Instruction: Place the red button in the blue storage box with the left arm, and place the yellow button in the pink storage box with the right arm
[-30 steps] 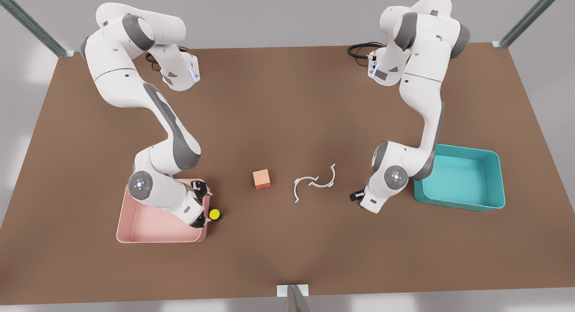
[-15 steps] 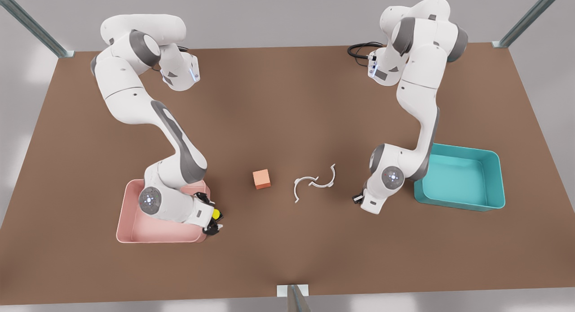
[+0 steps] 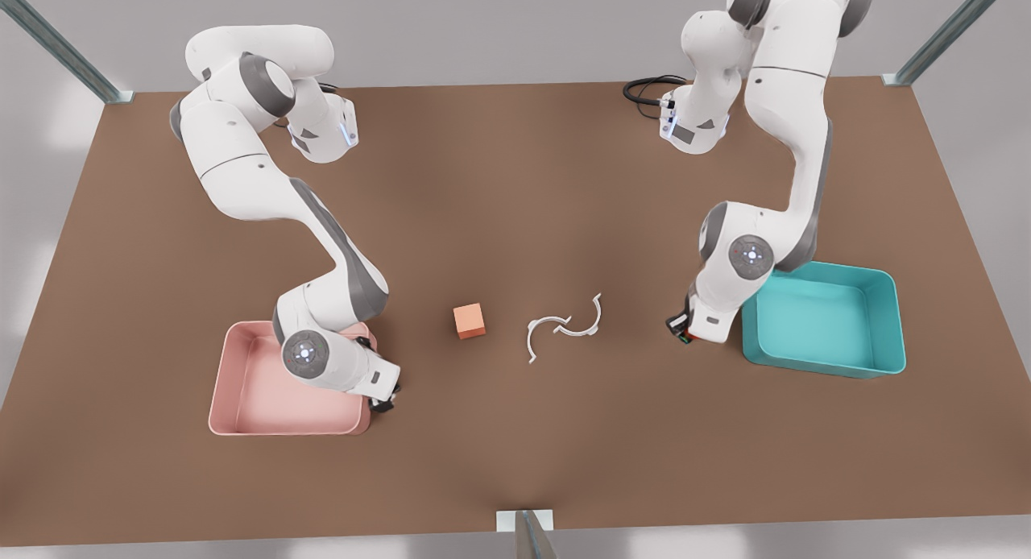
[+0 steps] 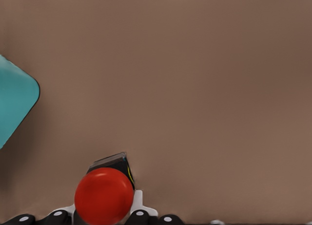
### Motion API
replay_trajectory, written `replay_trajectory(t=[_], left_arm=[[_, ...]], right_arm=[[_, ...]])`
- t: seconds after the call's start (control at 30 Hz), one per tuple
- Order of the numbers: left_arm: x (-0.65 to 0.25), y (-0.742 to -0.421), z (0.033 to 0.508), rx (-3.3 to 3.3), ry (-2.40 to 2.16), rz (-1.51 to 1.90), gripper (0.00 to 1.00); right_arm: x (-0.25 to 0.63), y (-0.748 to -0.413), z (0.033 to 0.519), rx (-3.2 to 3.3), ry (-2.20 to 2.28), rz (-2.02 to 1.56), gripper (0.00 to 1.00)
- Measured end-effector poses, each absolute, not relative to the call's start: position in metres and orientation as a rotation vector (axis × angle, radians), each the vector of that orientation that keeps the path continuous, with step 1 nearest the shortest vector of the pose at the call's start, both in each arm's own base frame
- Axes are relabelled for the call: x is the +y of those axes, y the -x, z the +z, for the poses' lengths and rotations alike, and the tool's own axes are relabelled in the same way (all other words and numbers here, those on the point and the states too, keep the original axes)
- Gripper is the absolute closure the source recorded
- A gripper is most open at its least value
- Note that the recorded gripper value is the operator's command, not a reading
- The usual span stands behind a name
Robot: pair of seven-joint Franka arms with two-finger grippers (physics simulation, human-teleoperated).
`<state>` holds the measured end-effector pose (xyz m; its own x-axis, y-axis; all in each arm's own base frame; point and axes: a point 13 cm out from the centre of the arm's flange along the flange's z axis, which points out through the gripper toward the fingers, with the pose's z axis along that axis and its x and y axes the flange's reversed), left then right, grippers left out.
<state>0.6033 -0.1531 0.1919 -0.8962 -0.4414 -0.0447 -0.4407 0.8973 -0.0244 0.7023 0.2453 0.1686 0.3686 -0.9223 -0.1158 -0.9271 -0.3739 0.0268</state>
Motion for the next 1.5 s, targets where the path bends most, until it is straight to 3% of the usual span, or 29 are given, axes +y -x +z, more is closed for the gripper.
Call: replay_trajectory(t=[0.17, 0.27, 0.37, 0.47, 0.57, 0.6, 0.63, 0.67, 0.83, 0.93, 1.07, 1.13, 1.23, 1.47, 1.5], left_arm=[[0.0, -0.596, 0.255, 2.892, 0.943, 0.017, 0.54], [0.114, -0.581, 0.264, 2.845, 1.087, 0.063, 0.54], [0.177, -0.564, 0.226, 2.893, 1.138, 0.117, 0.54], [0.167, -0.569, 0.151, 3.0, 1.073, 0.131, 0.53], [0.158, -0.573, 0.106, 3.054, 0.968, 0.129, 0.52], [0.156, -0.575, 0.099, 3.06, 0.931, 0.126, 0.46], [0.155, -0.577, 0.094, 3.066, 0.895, 0.123, 0.29], [0.155, -0.578, 0.09, 3.07, 0.861, 0.122, 0.0], [0.153, -0.586, 0.085, 3.08, 0.705, 0.112, 0.0], [0.132, -0.607, 0.157, 3.014, 0.582, 0.024, 0.0], [0.054, -0.67, 0.372, 2.877, 0.21, 0.001, 0.0], [-0.023, -0.674, 0.443, 2.873, 0.018, -0.001, 0.0], [-0.086, -0.648, 0.486, 2.935, -0.145, 0.008, 0.0], [-0.09, -0.592, 0.496, 3.109, -0.224, 0.001, 0.0], [-0.093, -0.586, 0.499, 3.121, -0.238, 0.009, 0.0]], right_arm=[[0.241, -0.702, 0.167, 1.868, 2.497, 0.153, 0.0], [0.241, -0.698, 0.165, 1.971, 2.439, 0.161, 0.0], [0.246, -0.693, 0.158, 2.072, 2.385, 0.161, 0.0], [0.24, -0.688, 0.14, 2.181, 2.328, 0.173, 0.0], [0.228, -0.689, 0.125, 2.274, 2.275, 0.152, 0.0], [0.227, -0.689, 0.122, 2.297, 2.257, 0.145, 0.0], [0.226, -0.69, 0.119, 2.318, 2.239, 0.139, 0.0], [0.225, -0.69, 0.117, 2.335, 2.224, 0.134, 0.0], [0.224, -0.694, 0.11, 2.402, 2.151, 0.107, 0.0], [0.223, -0.693, 0.098, 2.438, 2.114, 0.114, 0.0], [0.224, -0.694, 0.09, 2.468, 2.071, 0.117, 0.0], [0.226, -0.695, 0.085, 2.473, 2.055, 0.117, 0.0], [0.229, -0.694, 0.077, 2.48, 2.04, 0.121, 0.0], [0.234, -0.676, 0.041, 2.49, 2.056, 0.135, 0.0], [0.235, -0.675, 0.039, 2.488, 2.053, 0.135, 0.05]])
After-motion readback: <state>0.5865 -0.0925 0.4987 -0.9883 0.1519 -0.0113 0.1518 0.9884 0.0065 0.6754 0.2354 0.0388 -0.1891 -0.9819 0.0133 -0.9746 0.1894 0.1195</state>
